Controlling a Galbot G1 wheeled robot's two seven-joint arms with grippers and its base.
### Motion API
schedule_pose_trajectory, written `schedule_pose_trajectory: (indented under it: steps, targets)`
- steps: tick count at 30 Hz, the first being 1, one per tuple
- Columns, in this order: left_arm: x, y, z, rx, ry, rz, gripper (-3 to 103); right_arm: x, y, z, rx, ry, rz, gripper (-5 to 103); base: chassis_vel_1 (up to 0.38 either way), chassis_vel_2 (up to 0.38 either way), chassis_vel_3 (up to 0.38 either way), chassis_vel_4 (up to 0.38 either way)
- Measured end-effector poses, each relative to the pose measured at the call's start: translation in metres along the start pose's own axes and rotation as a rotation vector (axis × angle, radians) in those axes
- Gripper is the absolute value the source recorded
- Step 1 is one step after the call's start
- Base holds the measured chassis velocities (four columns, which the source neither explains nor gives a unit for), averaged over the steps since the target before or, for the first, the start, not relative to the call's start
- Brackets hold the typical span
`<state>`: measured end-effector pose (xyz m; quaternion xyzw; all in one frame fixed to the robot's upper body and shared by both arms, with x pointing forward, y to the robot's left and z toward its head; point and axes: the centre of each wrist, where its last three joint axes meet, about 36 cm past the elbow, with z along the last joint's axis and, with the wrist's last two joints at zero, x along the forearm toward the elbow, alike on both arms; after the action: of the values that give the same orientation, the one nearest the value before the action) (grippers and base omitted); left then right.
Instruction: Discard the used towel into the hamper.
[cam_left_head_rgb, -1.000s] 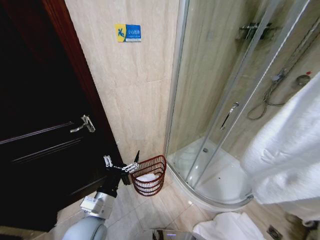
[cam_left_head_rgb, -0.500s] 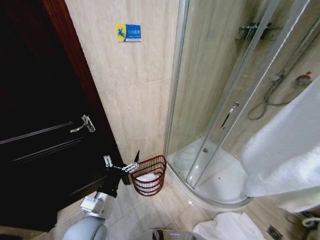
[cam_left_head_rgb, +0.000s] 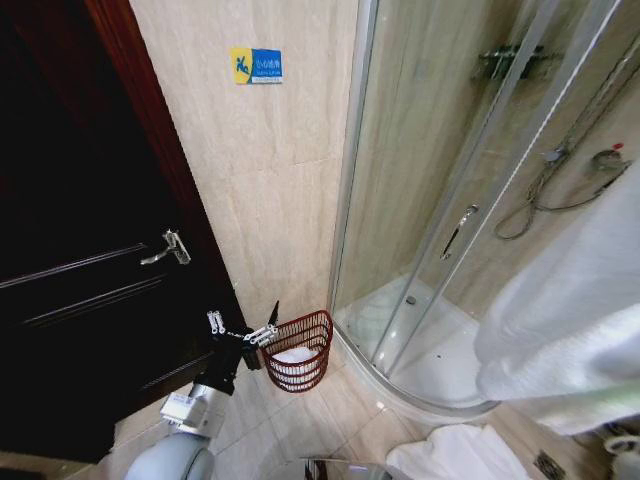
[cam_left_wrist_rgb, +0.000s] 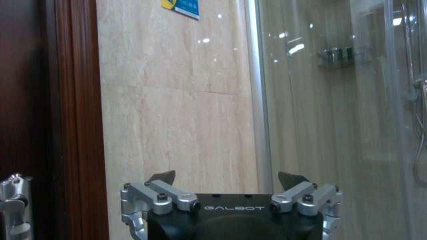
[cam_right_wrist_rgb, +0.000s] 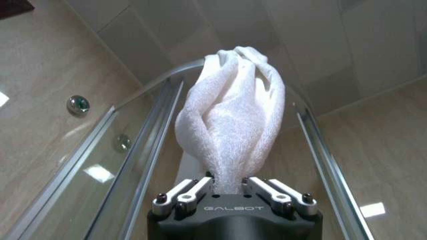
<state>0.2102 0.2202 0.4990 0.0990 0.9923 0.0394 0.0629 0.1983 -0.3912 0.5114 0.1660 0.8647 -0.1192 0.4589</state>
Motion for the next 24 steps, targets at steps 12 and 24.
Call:
schedule_pose_trajectory:
  steps: [12, 24]
  targets:
    - [0.0, 0.0, 0.0, 0.0, 0.0, 0.0, 100, 0.029, -0.004, 0.013, 0.034, 0.019, 0.017, 11, 0.0, 0.0, 0.0, 0.0]
    - [0.0, 0.0, 0.0, 0.0, 0.0, 0.0, 100, 0.048, -0.011, 0.025, 0.059, 0.068, 0.009, 11, 0.0, 0.0, 0.0, 0.0]
